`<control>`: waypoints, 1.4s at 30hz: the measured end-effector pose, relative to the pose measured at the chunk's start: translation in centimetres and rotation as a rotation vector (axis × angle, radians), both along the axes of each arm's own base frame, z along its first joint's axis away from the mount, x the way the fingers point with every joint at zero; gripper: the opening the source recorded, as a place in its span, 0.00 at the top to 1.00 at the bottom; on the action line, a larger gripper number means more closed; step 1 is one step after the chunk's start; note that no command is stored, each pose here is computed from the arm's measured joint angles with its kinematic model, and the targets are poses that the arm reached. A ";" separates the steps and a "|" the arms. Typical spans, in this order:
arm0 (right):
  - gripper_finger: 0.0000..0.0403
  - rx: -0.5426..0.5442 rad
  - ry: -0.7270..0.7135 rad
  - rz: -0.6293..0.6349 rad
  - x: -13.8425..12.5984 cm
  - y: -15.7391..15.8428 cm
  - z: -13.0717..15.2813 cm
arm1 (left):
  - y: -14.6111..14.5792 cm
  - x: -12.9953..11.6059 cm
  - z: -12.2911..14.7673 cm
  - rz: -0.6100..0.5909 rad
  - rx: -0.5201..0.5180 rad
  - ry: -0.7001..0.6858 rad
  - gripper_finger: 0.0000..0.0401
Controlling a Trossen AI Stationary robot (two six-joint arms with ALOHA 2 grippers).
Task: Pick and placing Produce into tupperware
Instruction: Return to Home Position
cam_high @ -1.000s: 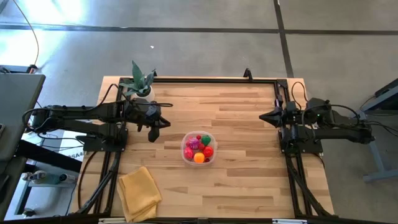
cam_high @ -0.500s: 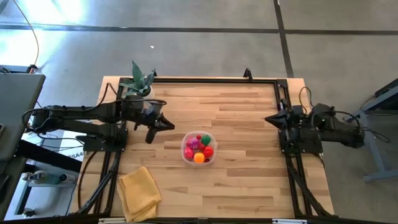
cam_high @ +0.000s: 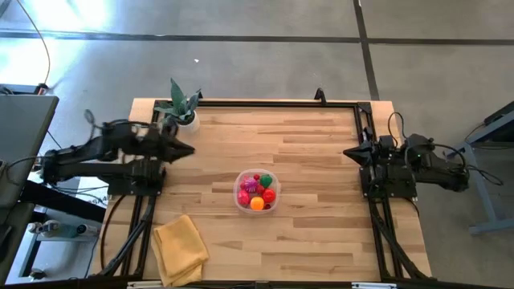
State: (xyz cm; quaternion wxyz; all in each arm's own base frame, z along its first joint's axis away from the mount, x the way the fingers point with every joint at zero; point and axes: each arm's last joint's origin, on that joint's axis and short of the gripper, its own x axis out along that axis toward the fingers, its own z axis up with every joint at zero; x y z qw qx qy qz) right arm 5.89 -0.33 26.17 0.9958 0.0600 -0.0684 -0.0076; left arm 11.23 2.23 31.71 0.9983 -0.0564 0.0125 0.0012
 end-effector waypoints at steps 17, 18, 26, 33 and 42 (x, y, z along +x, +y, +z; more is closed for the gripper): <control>1.00 0.069 -0.043 0.011 0.7 -0.1 -0.7 | -1.2 -5.8 -3.6 0.134 0.002 -0.154 0.94; 1.00 0.072 -0.050 0.012 0.9 -0.1 -1.0 | -1.2 -6.0 -3.8 0.122 0.009 -0.186 0.94; 1.00 0.110 -0.111 0.044 2.2 -0.1 -3.4 | -1.1 -5.0 -5.4 0.084 0.009 -0.235 0.94; 1.00 0.146 -0.124 0.059 3.2 -0.2 -5.9 | -0.7 -3.1 -8.8 0.037 0.009 -0.292 0.94; 1.00 0.169 -0.075 0.079 3.6 -0.2 -7.5 | -0.4 -1.9 -12.8 0.028 -0.081 -0.260 0.94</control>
